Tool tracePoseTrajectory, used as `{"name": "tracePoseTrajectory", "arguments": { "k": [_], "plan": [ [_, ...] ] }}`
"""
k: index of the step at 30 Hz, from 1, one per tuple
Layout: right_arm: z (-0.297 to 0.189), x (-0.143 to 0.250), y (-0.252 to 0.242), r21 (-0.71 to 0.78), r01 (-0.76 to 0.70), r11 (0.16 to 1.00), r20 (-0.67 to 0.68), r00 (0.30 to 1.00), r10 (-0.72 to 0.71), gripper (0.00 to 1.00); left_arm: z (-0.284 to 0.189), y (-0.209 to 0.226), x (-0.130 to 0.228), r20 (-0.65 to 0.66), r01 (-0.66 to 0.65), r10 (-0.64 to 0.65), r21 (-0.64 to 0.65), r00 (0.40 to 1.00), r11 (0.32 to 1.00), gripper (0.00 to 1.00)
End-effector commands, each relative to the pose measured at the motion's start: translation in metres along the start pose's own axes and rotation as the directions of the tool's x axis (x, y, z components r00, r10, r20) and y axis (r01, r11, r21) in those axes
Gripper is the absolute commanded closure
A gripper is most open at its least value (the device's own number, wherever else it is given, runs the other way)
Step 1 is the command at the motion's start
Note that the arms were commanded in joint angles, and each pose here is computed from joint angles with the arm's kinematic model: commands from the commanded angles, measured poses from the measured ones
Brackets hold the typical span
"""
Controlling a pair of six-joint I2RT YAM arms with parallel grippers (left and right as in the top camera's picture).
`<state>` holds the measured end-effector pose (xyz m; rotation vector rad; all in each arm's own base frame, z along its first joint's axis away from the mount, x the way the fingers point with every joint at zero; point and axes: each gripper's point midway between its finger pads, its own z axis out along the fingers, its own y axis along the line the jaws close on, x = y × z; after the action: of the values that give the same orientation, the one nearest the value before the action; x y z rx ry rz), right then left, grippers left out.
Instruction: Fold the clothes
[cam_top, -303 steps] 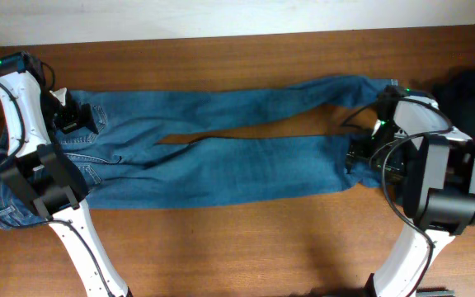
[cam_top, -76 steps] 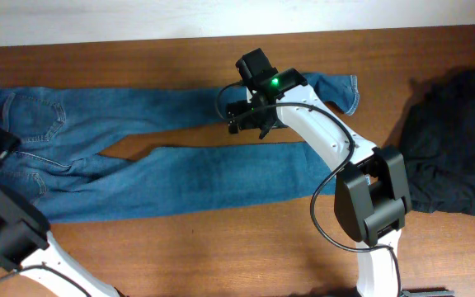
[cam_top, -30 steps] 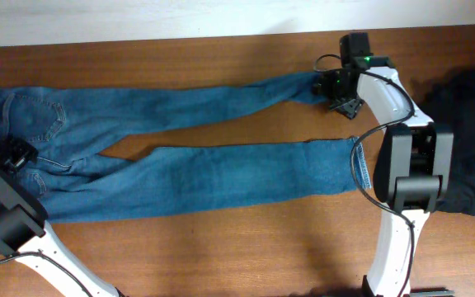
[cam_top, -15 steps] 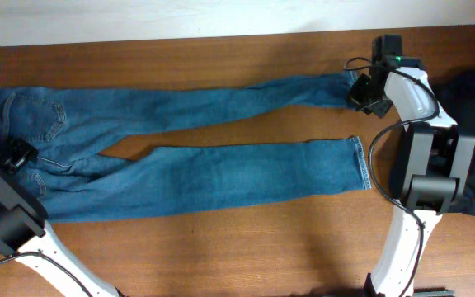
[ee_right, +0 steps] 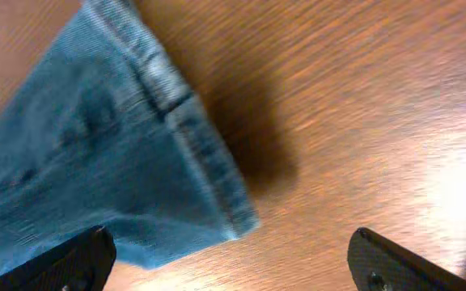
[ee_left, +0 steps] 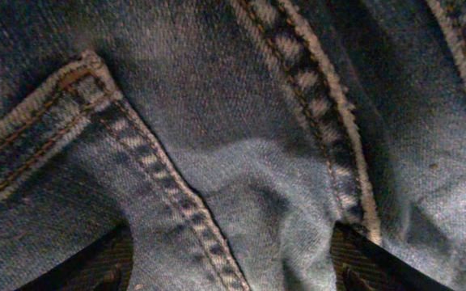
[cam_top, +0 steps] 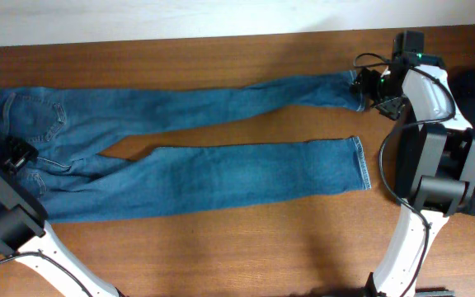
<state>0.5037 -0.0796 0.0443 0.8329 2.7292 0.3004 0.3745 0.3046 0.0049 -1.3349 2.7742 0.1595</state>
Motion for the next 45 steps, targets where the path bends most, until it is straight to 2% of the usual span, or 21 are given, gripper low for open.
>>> {"name": "tracePoseTrajectory", "arguments": {
  "k": [1,4,14,20,22,23,25,28,30,31,39,45],
  "plan": [
    [-0.005,-0.001,0.016,-0.114,0.07,0.991,-0.014,0.997,-0.072,0.03,0.034,0.0,0.015,-0.076,-0.022,0.02,-0.018,0.997,1.0,0.22],
    [0.003,0.004,0.026,-0.185,0.151,0.971,-0.024,0.987,-0.158,0.03,0.034,0.0,0.014,-0.074,-0.022,0.02,-0.017,0.997,1.0,0.22],
    [0.036,0.007,0.009,-0.135,0.158,0.978,-0.055,0.985,-0.166,0.03,0.034,0.0,0.014,-0.074,-0.022,0.02,-0.018,0.997,1.0,0.22],
    [0.037,0.002,0.012,-0.145,0.167,0.975,-0.032,0.984,-0.173,0.05,0.034,0.0,0.014,-0.074,-0.022,0.02,-0.018,0.997,1.0,0.22],
    [0.037,0.002,0.012,-0.145,0.167,0.975,-0.031,0.984,-0.173,0.13,0.034,0.0,0.014,-0.074,-0.022,0.02,-0.018,0.997,1.0,0.22],
    [0.037,0.002,0.012,-0.145,0.167,0.975,-0.031,0.984,-0.173,0.34,0.034,0.0,0.014,-0.074,-0.022,0.02,-0.018,0.997,1.0,0.22],
    [0.037,0.002,0.012,-0.145,0.167,0.975,-0.031,0.984,-0.173,0.5,0.034,0.0,0.014,-0.074,-0.022,0.02,-0.018,0.997,1.0,0.22],
    [0.037,0.002,0.012,-0.144,0.167,0.975,-0.031,0.984,-0.173,0.67,0.034,0.0,0.014,-0.074,-0.022,0.02,-0.018,0.997,1.0,0.22],
    [0.036,0.001,0.009,-0.136,0.164,0.977,-0.03,0.985,-0.169,0.9,0.034,0.0,0.015,-0.076,-0.022,0.02,-0.018,0.997,1.0,0.22],
    [0.036,0.0,0.008,-0.135,0.159,0.978,-0.031,0.986,-0.164,0.96,0.033,0.0,0.016,-0.079,-0.022,0.021,-0.019,0.997,1.0,0.22],
    [0.008,-0.02,-0.043,-0.05,0.062,0.997,-0.043,0.997,-0.064,0.96,0.033,0.001,0.016,-0.081,-0.022,0.02,-0.019,0.996,1.0,0.22],
    [-0.028,-0.039,-0.068,-0.037,0.062,0.997,-0.028,0.998,-0.063,0.96,0.034,0.001,0.015,-0.077,-0.021,0.02,-0.019,0.997,1.0,0.22]
  ]
}}
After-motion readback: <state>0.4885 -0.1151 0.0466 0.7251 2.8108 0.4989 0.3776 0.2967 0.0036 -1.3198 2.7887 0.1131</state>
